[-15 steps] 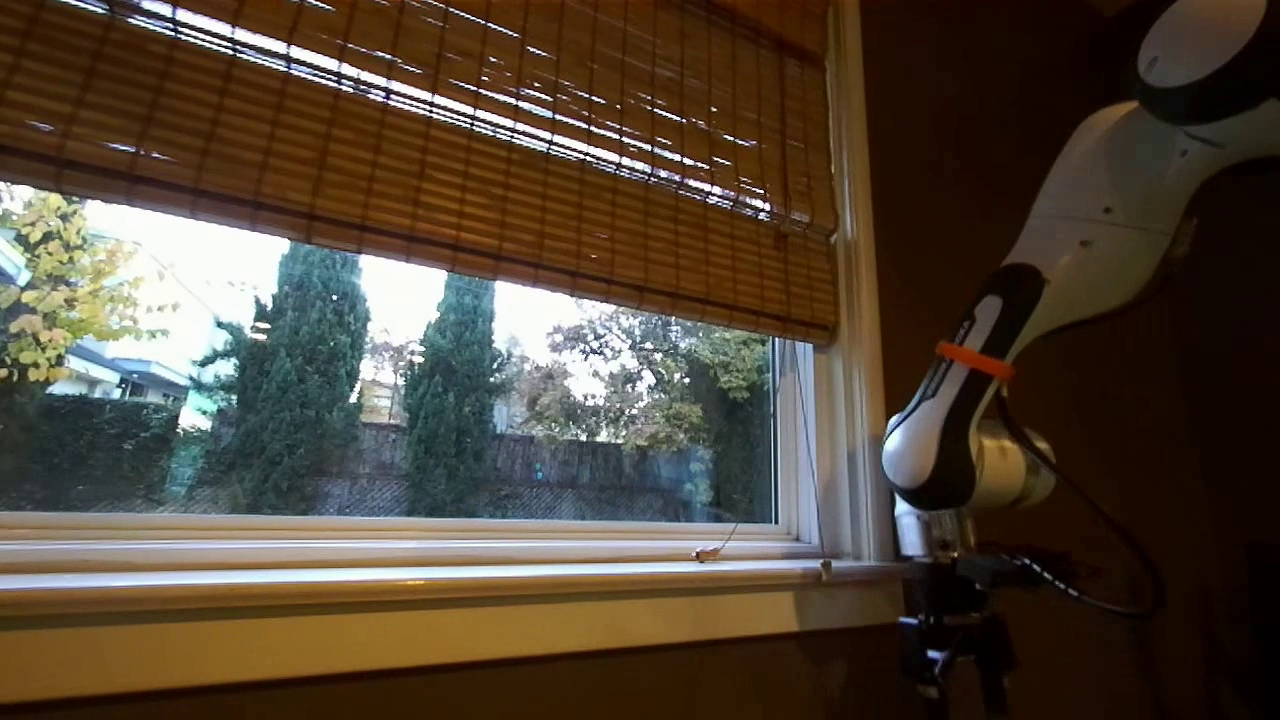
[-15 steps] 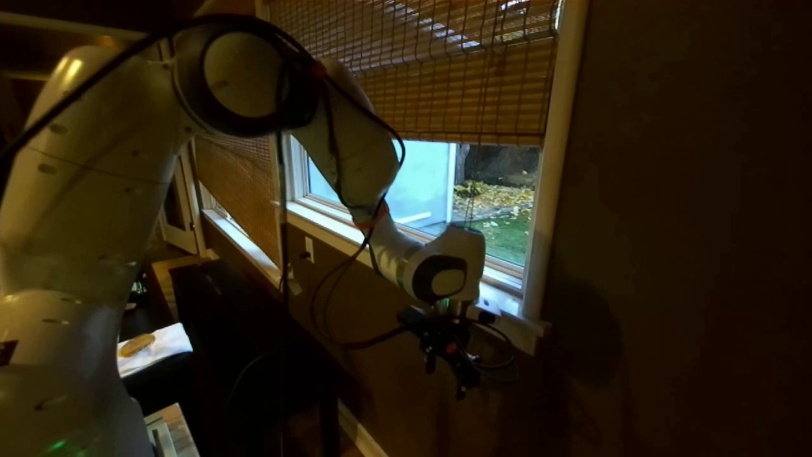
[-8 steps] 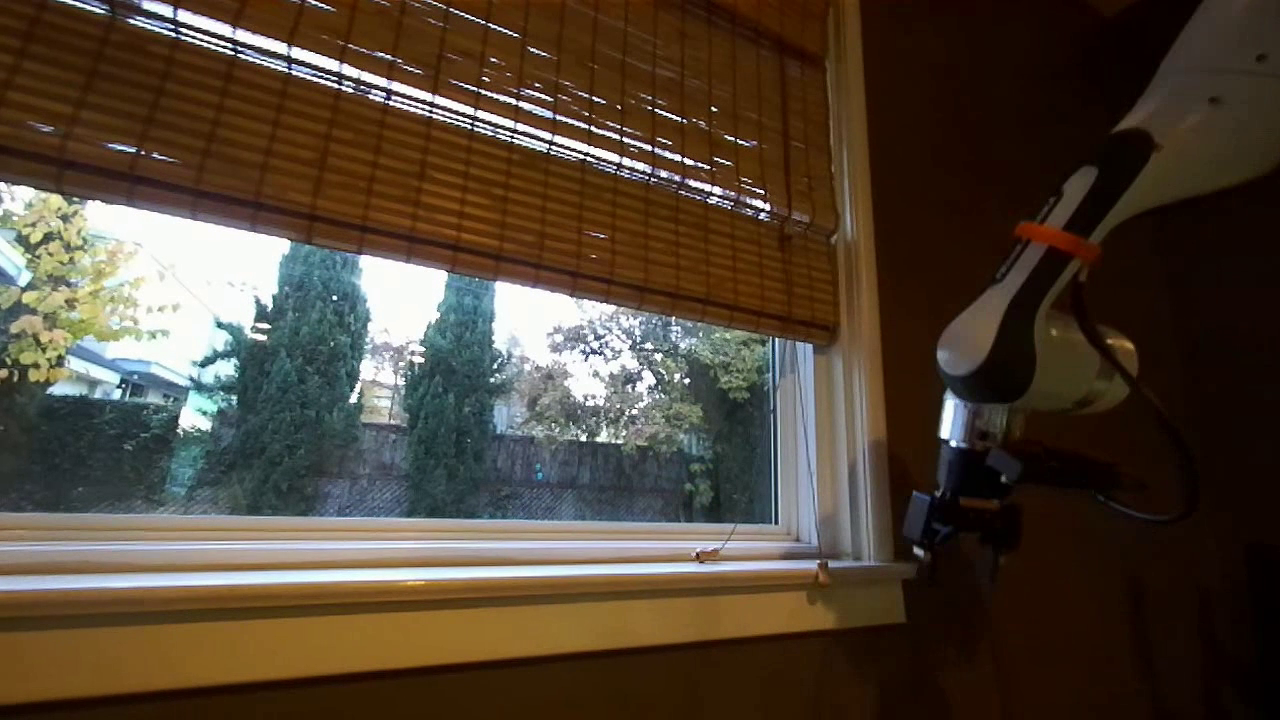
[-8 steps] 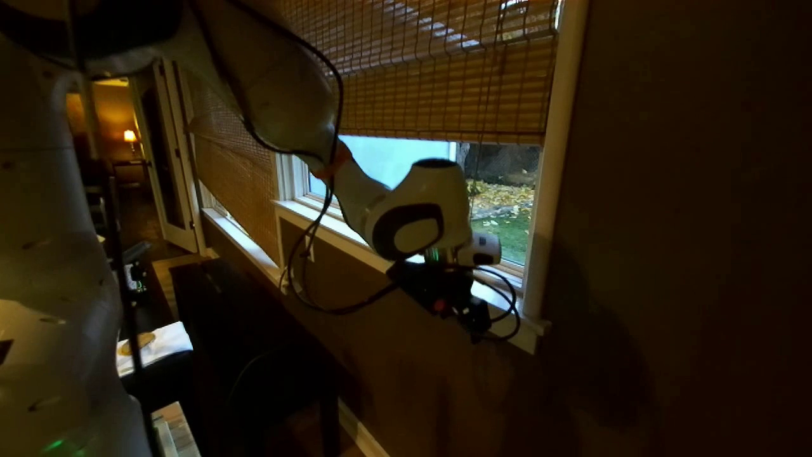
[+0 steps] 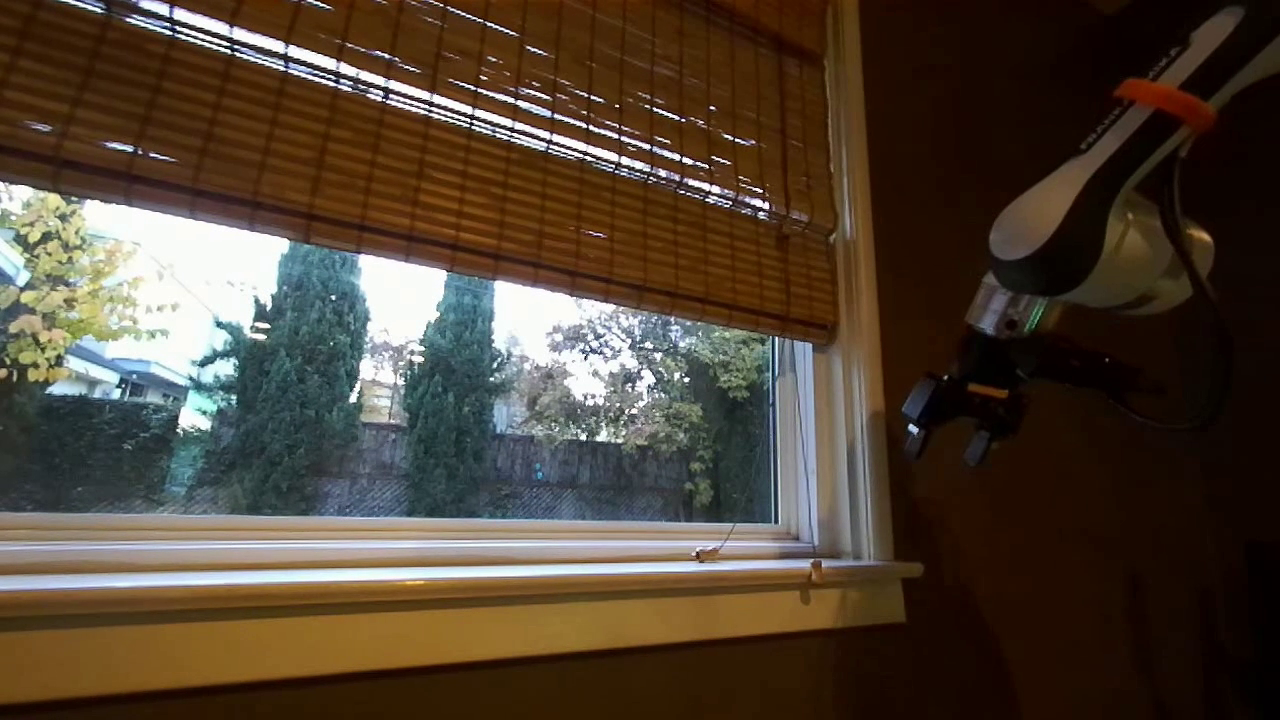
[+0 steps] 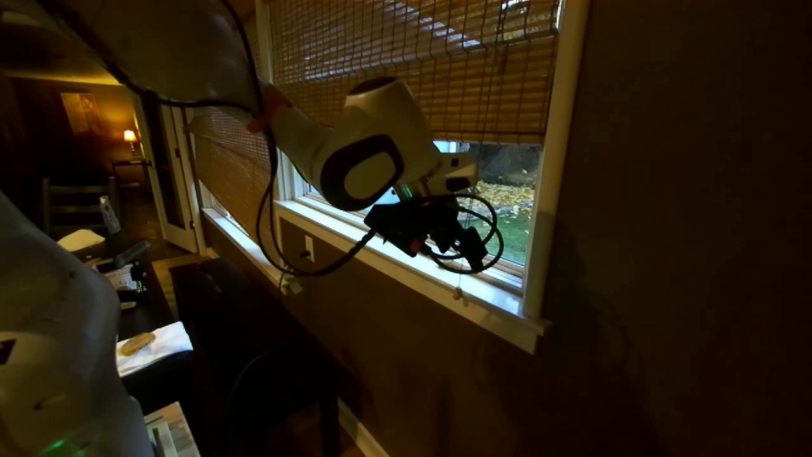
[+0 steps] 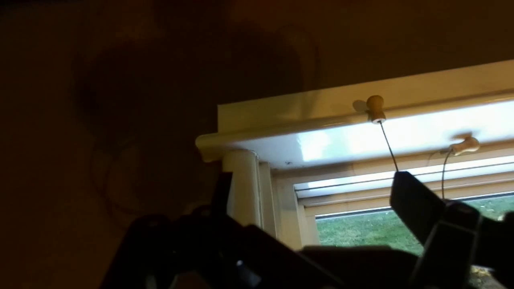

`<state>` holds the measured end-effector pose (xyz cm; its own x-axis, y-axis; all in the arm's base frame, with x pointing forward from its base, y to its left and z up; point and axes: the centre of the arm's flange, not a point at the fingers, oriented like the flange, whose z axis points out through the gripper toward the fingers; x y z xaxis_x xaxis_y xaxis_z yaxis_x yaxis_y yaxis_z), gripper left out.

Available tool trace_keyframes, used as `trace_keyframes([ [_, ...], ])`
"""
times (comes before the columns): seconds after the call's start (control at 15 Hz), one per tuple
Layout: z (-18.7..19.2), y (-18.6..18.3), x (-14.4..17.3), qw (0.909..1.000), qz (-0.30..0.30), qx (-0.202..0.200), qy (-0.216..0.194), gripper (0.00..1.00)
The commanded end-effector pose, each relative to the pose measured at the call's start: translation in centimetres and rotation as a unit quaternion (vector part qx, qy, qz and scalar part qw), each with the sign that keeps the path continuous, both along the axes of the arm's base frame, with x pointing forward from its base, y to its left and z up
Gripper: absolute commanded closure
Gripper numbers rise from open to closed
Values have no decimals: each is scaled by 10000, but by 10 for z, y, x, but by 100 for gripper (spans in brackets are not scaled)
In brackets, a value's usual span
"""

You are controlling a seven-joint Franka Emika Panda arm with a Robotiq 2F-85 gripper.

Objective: Pull the white cord on the right side of the window

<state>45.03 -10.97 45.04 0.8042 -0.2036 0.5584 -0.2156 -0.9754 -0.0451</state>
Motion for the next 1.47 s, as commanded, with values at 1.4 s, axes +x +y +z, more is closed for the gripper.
trace_keyframes([
  [1.4, 211, 49, 0, 9492, 996, -195, -2980, 0],
])
